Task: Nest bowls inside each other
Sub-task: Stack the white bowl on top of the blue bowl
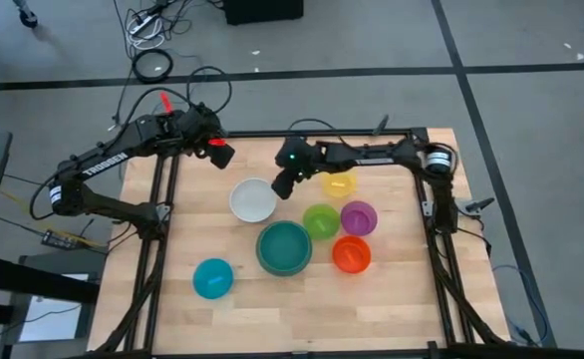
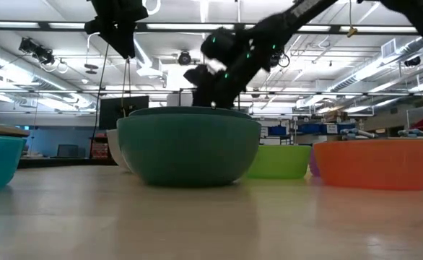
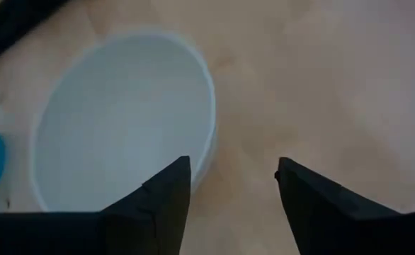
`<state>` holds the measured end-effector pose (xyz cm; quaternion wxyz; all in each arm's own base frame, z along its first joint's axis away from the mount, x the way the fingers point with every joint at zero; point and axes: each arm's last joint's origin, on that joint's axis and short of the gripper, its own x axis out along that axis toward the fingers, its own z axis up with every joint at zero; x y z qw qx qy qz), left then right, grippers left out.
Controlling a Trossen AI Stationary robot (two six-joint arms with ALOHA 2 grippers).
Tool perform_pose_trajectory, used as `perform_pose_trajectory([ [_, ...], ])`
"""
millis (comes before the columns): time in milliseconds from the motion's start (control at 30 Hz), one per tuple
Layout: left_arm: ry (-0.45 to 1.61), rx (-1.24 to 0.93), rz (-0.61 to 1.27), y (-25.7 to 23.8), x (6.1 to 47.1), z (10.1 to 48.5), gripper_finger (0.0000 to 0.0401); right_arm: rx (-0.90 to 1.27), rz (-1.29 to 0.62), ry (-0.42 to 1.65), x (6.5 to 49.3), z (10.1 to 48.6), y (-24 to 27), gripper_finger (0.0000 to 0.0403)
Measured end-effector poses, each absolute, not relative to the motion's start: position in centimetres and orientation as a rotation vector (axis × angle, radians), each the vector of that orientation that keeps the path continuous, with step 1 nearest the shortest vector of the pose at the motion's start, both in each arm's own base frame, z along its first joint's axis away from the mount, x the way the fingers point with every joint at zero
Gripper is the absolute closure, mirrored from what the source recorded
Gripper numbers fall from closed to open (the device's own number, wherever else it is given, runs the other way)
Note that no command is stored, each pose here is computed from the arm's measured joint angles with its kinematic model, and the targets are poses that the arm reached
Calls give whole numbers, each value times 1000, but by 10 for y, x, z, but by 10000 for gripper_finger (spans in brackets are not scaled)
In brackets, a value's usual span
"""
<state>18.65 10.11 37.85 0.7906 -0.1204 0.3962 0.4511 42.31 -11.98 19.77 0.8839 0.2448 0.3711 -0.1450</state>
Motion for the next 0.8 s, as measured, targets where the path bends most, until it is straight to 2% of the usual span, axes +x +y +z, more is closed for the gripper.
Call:
perform_pose_trajectory([
  [167,851,-259,971,101,187,379,257,543,-269,777,431,179,-120,199],
  [533,850,-257,970,101,187,379,257,519,-337,761,433,180,-117,205],
  [633,848,-257,970,101,187,379,257,507,-345,739,434,182,-115,229],
  [800,826,-257,969,102,188,380,257,508,-336,730,435,183,-115,310],
])
